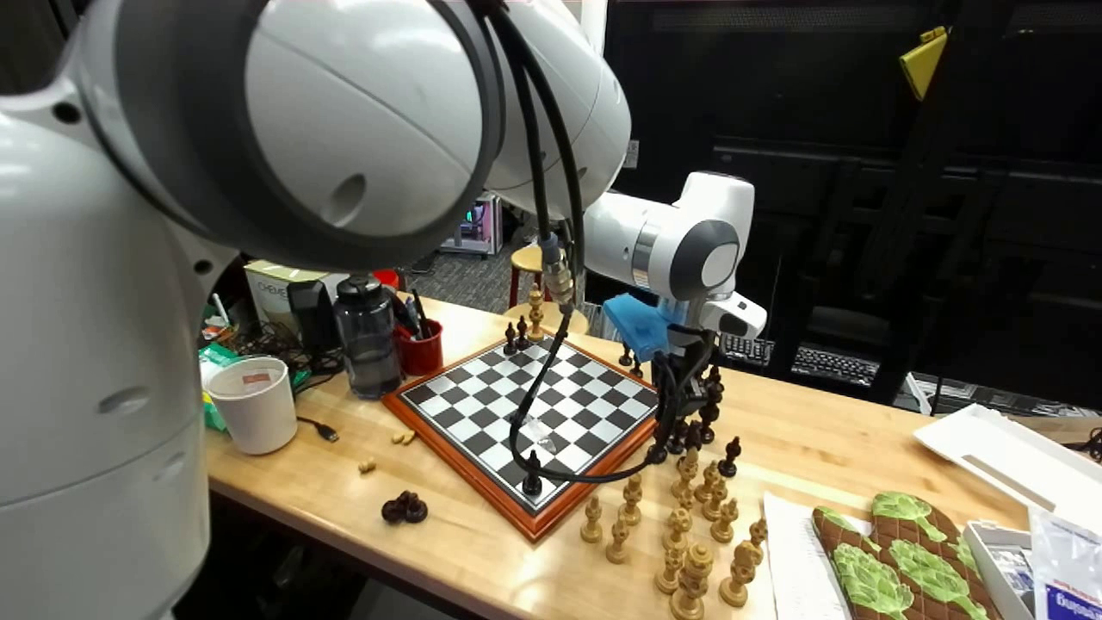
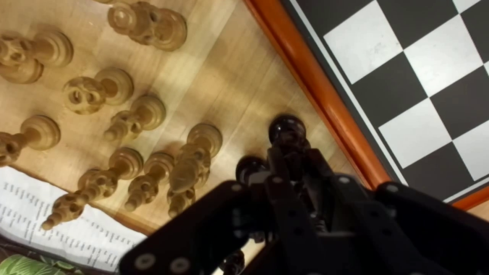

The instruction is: Pick the black bishop and set it next to the left of the black rook

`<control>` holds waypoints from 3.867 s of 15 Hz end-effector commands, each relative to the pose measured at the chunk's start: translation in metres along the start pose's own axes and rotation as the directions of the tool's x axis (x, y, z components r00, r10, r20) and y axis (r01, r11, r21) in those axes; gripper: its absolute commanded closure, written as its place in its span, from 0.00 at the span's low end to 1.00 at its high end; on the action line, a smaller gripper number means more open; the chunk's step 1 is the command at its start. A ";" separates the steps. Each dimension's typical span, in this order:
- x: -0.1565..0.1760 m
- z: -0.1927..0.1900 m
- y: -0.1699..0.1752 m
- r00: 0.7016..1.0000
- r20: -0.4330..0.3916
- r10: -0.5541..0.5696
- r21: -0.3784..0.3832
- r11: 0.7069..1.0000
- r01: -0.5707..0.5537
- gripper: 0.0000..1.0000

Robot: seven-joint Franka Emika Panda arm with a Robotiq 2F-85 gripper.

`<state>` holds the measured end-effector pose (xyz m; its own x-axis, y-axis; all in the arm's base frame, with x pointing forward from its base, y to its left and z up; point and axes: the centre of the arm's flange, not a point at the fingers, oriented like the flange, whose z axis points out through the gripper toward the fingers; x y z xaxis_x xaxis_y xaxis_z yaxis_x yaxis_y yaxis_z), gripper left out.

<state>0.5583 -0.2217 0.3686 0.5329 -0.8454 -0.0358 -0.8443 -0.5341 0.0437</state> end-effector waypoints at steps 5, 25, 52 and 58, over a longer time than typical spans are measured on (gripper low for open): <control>-0.008 -0.025 -0.005 0.999 -0.015 -0.035 0.020 0.999 0.036 0.95; -0.003 -0.096 0.017 0.919 0.005 -0.393 -0.035 0.919 0.393 0.95; -0.066 -0.120 -0.025 0.809 -0.007 -0.587 -0.144 0.801 0.580 0.95; -0.093 -0.115 -0.004 0.737 0.022 -0.675 -0.216 0.717 0.663 0.95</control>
<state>0.5519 -0.1536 0.4853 0.9430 -0.3275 -0.0599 -0.3106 -0.9302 0.1957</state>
